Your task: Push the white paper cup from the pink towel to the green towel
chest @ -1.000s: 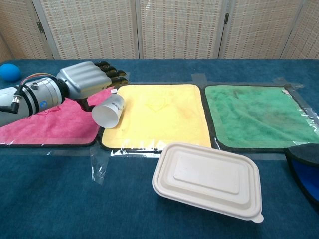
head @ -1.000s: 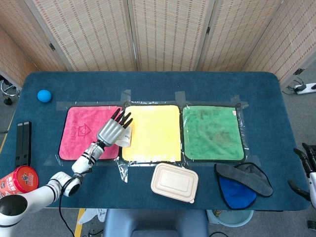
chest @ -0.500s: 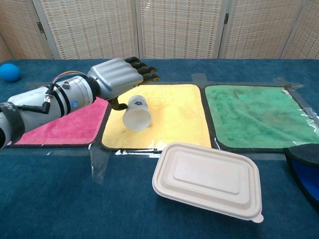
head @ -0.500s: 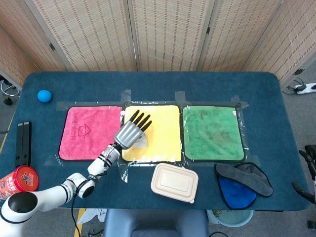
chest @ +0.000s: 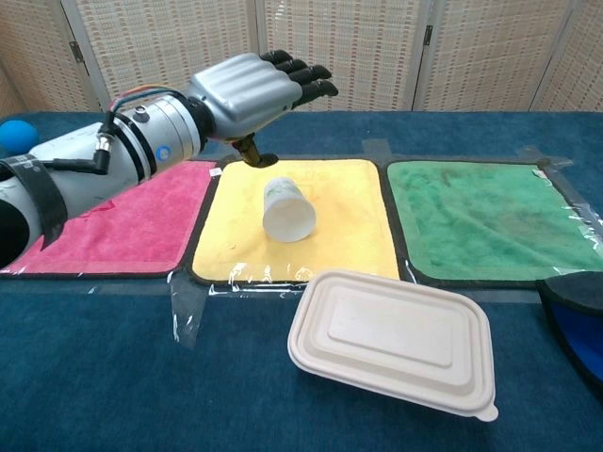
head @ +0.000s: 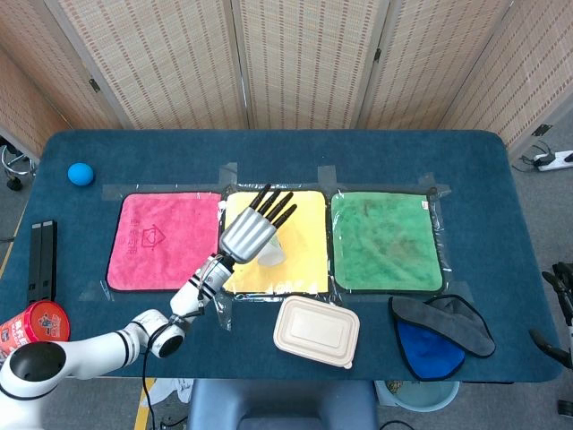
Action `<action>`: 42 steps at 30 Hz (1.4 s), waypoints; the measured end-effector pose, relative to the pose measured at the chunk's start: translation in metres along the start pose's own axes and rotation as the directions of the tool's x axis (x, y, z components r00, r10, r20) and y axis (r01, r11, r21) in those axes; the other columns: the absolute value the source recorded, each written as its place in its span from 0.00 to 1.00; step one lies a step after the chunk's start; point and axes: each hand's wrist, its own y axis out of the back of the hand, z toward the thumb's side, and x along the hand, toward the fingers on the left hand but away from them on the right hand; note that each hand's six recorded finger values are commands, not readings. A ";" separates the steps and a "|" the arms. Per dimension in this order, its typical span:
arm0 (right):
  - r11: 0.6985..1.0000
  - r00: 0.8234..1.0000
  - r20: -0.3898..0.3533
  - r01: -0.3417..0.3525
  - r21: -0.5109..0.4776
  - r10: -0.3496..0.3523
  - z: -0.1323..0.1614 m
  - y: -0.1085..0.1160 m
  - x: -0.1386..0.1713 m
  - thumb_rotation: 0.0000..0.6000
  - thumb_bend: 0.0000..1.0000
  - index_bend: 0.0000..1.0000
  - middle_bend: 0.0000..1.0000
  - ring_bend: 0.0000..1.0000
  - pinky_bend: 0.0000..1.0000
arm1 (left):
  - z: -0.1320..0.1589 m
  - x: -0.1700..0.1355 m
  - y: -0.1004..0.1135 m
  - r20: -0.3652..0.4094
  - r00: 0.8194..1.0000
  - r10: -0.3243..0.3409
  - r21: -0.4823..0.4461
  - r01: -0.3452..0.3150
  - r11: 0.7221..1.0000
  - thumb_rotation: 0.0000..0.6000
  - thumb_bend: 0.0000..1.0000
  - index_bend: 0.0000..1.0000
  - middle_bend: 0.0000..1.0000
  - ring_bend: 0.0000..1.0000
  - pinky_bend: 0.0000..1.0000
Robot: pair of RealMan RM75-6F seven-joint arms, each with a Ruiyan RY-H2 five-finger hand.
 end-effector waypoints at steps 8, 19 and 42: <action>1.000 1.000 -0.006 -0.008 -0.009 0.008 -0.002 -0.004 0.000 1.00 0.21 0.14 0.09 0.14 0.11 | -0.023 -0.022 -0.043 -0.037 0.991 -0.129 0.071 0.131 0.989 1.00 0.34 0.00 0.00 0.00 0.02; 1.000 1.000 -0.009 -0.001 0.000 0.001 -0.001 0.001 0.003 1.00 0.21 0.14 0.09 0.14 0.11 | 0.002 -0.011 -0.054 -0.010 0.990 -0.141 0.068 0.141 0.988 1.00 0.34 0.00 0.00 0.00 0.02; 1.000 1.000 0.024 0.020 0.023 -0.021 -0.006 0.012 0.014 1.00 0.21 0.14 0.09 0.14 0.11 | 0.044 0.034 -0.052 0.043 0.987 -0.155 0.068 0.152 0.986 1.00 0.34 0.00 0.00 0.00 0.02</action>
